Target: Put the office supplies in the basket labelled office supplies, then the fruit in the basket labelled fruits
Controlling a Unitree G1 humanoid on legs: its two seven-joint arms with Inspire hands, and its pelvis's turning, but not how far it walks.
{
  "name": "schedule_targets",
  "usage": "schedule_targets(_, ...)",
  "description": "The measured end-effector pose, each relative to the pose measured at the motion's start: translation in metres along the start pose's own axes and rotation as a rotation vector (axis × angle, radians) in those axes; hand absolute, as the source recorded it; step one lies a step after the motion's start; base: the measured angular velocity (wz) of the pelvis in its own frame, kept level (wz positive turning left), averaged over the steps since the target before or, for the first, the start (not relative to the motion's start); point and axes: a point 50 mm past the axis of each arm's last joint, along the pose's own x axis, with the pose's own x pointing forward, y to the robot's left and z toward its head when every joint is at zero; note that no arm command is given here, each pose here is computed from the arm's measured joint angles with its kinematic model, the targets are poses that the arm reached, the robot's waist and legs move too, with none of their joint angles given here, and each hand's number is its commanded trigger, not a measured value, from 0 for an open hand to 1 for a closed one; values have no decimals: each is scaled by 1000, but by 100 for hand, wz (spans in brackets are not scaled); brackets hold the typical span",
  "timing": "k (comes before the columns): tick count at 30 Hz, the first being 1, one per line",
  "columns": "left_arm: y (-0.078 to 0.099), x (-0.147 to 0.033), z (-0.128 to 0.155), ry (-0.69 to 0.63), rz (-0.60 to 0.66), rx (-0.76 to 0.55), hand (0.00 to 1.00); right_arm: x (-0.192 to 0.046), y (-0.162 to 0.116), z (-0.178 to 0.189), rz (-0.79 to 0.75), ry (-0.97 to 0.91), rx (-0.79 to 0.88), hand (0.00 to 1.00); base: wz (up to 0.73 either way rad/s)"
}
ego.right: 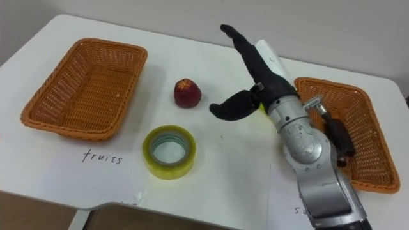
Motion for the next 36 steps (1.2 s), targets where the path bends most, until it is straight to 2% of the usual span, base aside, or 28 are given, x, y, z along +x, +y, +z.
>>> schedule_targets(12, 1, 0, 4, -10, 2, -2, 0, 2, 9, 1, 43, -2, 23, 0, 6)
schedule_targets(36, -1, 0, 4, -16, 1, 12, 0, 4, 43, -34, 166, 167, 22, 0, 1)
